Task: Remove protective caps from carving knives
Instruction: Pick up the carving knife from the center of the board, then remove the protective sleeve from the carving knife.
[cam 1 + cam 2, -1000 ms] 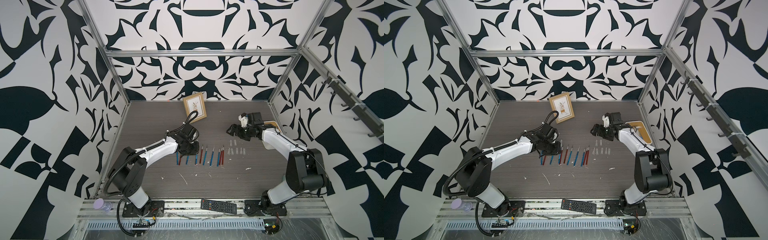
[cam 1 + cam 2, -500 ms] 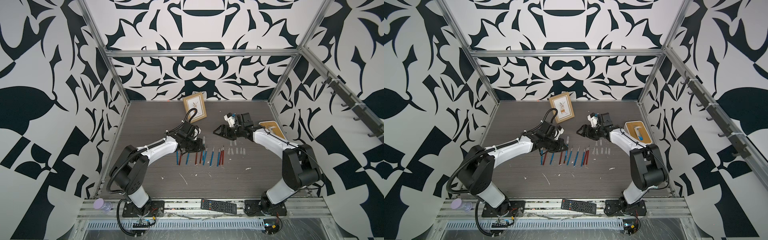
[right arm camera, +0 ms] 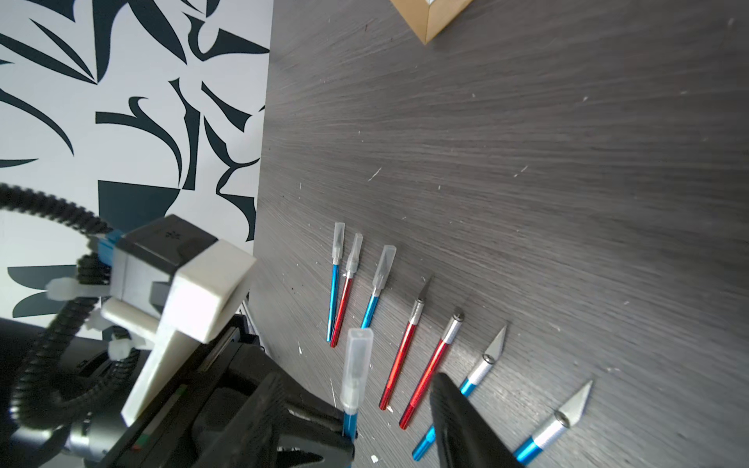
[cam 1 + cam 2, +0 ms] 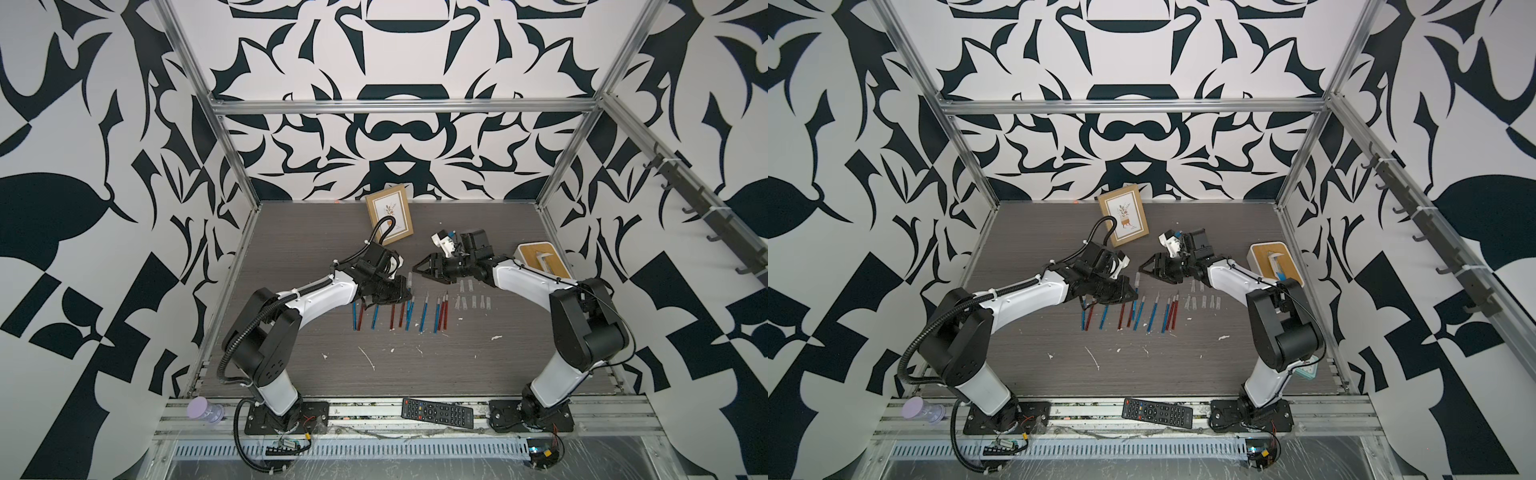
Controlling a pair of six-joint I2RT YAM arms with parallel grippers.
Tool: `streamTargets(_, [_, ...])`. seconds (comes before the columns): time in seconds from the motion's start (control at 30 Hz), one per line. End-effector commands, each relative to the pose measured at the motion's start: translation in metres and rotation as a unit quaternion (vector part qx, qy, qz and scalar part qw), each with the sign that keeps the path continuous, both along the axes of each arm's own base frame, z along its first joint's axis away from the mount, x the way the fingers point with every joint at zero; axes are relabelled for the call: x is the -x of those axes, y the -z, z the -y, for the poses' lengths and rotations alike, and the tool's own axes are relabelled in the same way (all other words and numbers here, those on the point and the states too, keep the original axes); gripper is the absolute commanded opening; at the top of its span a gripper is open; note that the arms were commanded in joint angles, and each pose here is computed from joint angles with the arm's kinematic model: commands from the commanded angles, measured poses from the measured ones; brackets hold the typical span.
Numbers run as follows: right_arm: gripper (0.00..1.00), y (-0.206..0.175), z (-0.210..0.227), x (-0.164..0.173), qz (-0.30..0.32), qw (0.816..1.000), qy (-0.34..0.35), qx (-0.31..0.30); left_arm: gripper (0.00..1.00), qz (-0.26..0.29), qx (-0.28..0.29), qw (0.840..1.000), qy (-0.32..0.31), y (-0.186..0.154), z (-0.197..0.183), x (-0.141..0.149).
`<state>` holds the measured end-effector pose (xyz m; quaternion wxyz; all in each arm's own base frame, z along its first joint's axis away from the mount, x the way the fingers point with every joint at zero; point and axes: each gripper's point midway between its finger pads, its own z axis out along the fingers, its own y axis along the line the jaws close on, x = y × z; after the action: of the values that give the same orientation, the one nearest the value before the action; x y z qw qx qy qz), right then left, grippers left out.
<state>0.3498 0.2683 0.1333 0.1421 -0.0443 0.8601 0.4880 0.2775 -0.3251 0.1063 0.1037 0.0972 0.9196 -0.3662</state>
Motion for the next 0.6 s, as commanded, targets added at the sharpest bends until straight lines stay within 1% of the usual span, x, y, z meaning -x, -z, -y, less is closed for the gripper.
streamTargets(0.0, [0.57, -0.012, -0.013, 0.003, 0.011, 0.999, -0.013, -0.03, 0.0, 0.005, 0.004, 1.0, 0.004, -0.005, 0.004, -0.005])
streamTargets(0.13, [0.53, -0.006, -0.021, 0.005, 0.003, 0.999, -0.016, -0.029, 0.0, 0.006, 0.004, 1.0, 0.004, -0.005, 0.004, -0.005])
streamTargets(0.57, [0.42, 0.01, -0.027, 0.003, -0.024, 0.999, -0.005, -0.029, 0.0, 0.009, 0.002, 1.0, 0.005, -0.006, 0.004, -0.006])
